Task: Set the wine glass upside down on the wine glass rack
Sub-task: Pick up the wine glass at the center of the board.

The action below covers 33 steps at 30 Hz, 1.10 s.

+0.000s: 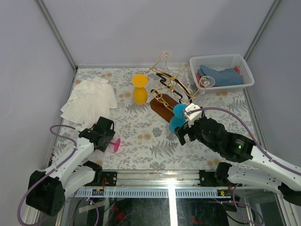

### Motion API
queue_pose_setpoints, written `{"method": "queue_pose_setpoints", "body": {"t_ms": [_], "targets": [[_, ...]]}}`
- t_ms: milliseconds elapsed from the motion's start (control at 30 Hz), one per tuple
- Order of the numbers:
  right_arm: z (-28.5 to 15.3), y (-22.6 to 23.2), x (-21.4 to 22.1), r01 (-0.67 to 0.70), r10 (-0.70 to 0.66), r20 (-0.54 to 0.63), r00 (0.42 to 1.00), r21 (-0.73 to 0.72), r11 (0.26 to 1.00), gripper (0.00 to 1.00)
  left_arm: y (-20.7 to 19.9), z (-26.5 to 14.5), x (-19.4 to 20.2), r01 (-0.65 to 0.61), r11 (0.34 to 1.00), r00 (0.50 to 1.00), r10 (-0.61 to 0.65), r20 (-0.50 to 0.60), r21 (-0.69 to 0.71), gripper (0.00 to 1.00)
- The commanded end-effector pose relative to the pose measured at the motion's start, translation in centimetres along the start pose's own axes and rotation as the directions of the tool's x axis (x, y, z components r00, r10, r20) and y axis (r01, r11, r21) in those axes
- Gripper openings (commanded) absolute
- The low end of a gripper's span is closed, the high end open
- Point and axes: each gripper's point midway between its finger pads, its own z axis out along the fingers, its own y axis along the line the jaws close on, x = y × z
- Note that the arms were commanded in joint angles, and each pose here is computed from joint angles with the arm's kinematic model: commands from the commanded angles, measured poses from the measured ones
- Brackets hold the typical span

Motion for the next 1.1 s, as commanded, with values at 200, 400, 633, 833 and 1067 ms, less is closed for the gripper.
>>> {"method": "queue_pose_setpoints", "body": {"t_ms": [200,400,633,833,1067], "targets": [[-0.2,-0.5,-1.1,-0.038,0.037,0.038,0.999,0.026,0.999,0.99,-2.5,0.8,1.9,-0.034,0.994,0.999,0.036,-0.015,0.105,0.41],[-0.6,-0.8,-1.1,-0.039,0.038,0.038,0.999,0.033,0.999,0.99,-2.5,1.0,1.9,-0.044,0.992,0.999,0.046,-0.008,0.119,0.17],[-1.5,-1.6,-1.8,-0.046,0.041,0.069,0.997,0.06,0.997,0.99,-2.3,1.0,2.4,-0.069,0.99,0.997,0.072,-0.027,0.125,0.0],[-3.3,-2.8,-3.6,-0.064,0.05,0.166,0.985,0.078,0.995,1.0,-3.9,-1.1,3.0,-0.106,0.966,0.99,0.125,-0.065,0.236,0.0],[-5.3,-2.9,-5.6,0.027,-0.038,0.359,0.932,0.035,0.999,1.0,-7.3,-6.4,3.8,-0.228,0.865,0.961,0.273,-0.038,0.446,0.0]]}}
